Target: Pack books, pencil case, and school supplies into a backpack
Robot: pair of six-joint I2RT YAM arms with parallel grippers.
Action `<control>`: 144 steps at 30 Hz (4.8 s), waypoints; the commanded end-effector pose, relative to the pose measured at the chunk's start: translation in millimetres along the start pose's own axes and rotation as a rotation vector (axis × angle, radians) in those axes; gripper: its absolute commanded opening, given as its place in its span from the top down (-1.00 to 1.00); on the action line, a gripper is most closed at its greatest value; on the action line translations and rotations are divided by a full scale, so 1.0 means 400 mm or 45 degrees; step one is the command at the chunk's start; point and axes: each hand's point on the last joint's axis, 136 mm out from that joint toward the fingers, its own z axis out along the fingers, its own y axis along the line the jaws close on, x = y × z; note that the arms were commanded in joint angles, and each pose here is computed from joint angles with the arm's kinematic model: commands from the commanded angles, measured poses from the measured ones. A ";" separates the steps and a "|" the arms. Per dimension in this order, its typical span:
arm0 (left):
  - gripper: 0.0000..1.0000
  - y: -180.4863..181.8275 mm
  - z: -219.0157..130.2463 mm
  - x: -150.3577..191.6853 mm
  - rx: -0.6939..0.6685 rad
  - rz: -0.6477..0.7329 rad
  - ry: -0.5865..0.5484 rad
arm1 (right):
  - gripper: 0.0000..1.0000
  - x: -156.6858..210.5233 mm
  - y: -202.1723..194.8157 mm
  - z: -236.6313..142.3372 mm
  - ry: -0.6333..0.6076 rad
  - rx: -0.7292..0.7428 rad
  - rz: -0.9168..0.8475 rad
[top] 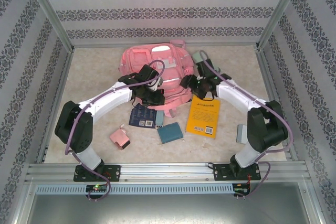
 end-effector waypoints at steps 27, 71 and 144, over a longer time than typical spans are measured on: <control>1.00 0.330 -0.160 -0.057 -0.621 -0.050 -0.044 | 1.00 -0.093 0.169 -0.110 -0.176 -0.184 -0.046; 1.00 0.725 -0.387 -0.108 -1.012 -0.582 -0.391 | 0.80 -0.200 0.379 0.172 0.032 -0.330 -0.343; 0.23 -0.007 0.321 -0.206 -0.082 -0.293 0.014 | -0.24 -0.210 -0.248 0.078 -0.012 0.240 -0.250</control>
